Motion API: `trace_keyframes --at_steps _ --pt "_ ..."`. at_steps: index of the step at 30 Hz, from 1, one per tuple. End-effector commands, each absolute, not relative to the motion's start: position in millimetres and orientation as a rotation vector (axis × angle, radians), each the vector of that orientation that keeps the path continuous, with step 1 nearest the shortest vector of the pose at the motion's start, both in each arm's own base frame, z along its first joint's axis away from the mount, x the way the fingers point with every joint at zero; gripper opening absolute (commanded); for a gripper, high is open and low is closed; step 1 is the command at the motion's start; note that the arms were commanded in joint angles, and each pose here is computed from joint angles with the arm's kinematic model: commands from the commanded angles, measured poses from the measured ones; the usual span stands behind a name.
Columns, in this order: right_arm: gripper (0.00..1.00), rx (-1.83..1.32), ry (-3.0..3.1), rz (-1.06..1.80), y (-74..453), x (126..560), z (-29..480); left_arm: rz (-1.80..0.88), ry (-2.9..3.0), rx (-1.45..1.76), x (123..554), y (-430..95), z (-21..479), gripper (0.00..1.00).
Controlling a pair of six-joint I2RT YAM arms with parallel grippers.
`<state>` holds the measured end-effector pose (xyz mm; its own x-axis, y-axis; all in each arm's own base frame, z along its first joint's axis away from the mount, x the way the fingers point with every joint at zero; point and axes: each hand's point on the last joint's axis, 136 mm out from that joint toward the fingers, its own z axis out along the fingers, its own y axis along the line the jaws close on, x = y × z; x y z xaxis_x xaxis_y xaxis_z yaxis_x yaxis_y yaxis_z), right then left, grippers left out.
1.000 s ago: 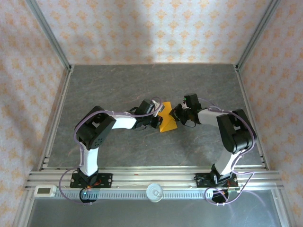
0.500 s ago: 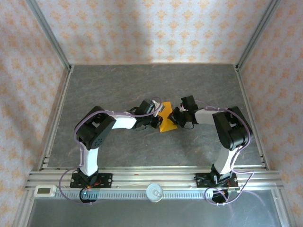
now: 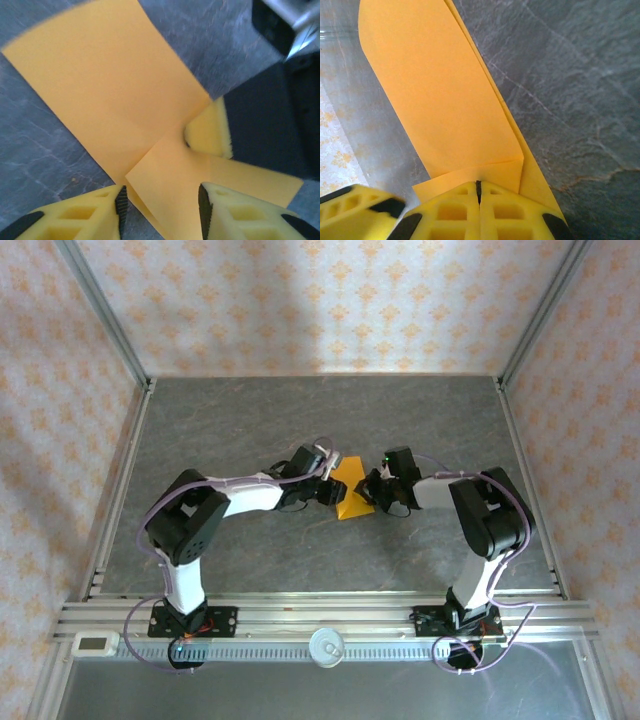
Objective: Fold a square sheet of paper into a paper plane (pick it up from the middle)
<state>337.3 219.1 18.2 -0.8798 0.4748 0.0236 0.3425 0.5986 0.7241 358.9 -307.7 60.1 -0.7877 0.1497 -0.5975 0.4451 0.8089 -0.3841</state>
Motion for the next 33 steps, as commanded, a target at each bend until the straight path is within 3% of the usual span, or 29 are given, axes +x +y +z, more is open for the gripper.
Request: trace_keyframes --at_steps 1,3,6,12,33 --pt "0.0 0.865 2.802 0.923 191 300 -28 -0.744 2.398 0.299 365 -302 92 0.47" --pt "0.0 0.867 2.799 0.924 191 301 -27 -0.84 2.373 0.291 359 -310 102 0.4" --pt "0.0 0.865 2.799 0.925 191 300 -27 -1.048 2.363 0.328 344 -330 112 0.18" --pt "0.0 0.864 2.8 0.927 191 300 -28 -1.24 2.495 0.319 326 -348 90 0.0" --pt "0.0 0.851 2.81 0.938 193 298 -27 -1.228 2.684 0.29 311 -345 28 0.0"
